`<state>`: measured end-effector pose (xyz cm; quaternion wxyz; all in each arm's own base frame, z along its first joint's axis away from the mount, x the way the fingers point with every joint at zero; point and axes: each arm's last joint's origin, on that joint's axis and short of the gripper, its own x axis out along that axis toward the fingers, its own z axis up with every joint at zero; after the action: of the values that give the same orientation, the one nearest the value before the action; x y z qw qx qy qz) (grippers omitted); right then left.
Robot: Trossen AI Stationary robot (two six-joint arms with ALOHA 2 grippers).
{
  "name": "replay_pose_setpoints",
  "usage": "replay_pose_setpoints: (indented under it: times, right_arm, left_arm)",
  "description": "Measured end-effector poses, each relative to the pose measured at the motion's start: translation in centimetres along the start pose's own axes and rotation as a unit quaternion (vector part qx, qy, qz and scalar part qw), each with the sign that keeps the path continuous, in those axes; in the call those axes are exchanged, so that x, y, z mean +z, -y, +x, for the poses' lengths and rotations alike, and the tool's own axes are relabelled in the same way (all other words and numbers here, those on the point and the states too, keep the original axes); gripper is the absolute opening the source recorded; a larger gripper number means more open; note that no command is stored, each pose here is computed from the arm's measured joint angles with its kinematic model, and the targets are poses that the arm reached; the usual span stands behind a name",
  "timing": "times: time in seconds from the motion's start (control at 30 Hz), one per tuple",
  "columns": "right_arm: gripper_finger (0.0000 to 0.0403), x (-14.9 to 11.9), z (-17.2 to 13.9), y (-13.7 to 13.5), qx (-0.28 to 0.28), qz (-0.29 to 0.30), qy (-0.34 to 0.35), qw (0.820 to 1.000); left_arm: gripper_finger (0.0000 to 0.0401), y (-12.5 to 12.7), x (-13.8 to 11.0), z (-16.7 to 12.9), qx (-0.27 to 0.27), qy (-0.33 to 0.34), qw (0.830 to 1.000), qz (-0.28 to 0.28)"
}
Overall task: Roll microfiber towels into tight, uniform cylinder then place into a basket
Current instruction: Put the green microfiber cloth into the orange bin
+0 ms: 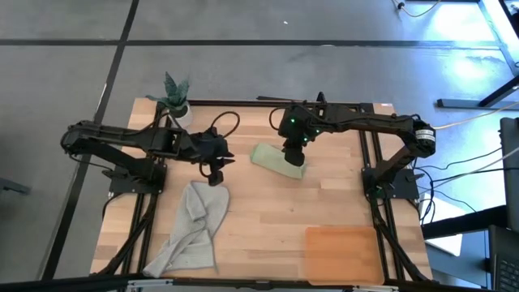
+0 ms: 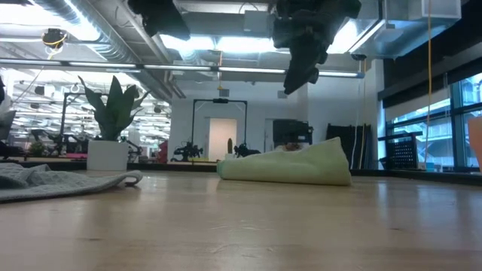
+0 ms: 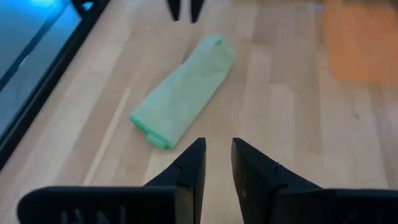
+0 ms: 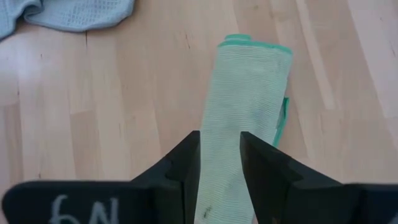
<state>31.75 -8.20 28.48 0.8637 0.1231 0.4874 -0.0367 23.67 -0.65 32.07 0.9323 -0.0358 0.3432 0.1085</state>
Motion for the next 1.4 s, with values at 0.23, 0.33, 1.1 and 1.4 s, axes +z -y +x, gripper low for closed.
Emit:
replay_pose_setpoints:
  times: [0.23, 0.33, 1.1, 1.4]
  right_arm:
    - [0.0114, 0.03, 0.00, 0.00, 0.000, 0.001, 0.001, 1.000]
    - [0.0114, 0.06, 0.00, 0.00, 0.000, 0.001, 0.003, 1.000]
    - [0.0114, 0.09, 0.02, -0.01, 0.000, -0.001, 0.004, 1.000]
    - [0.0114, 0.58, 0.01, -0.02, 0.001, -0.004, 0.029, 1.000]
  left_arm:
    - [0.0067, 0.07, 0.02, -0.08, -0.014, -0.001, 1.000, 0.004]
    - [0.0067, 0.06, 0.00, 0.02, -0.011, -0.002, 1.000, 0.004]
    - [0.0067, 0.05, 0.01, 0.01, -0.010, -0.002, 1.000, 0.004]
    - [0.0067, 0.05, 0.01, 0.01, -0.010, -0.002, 1.000, 0.004]
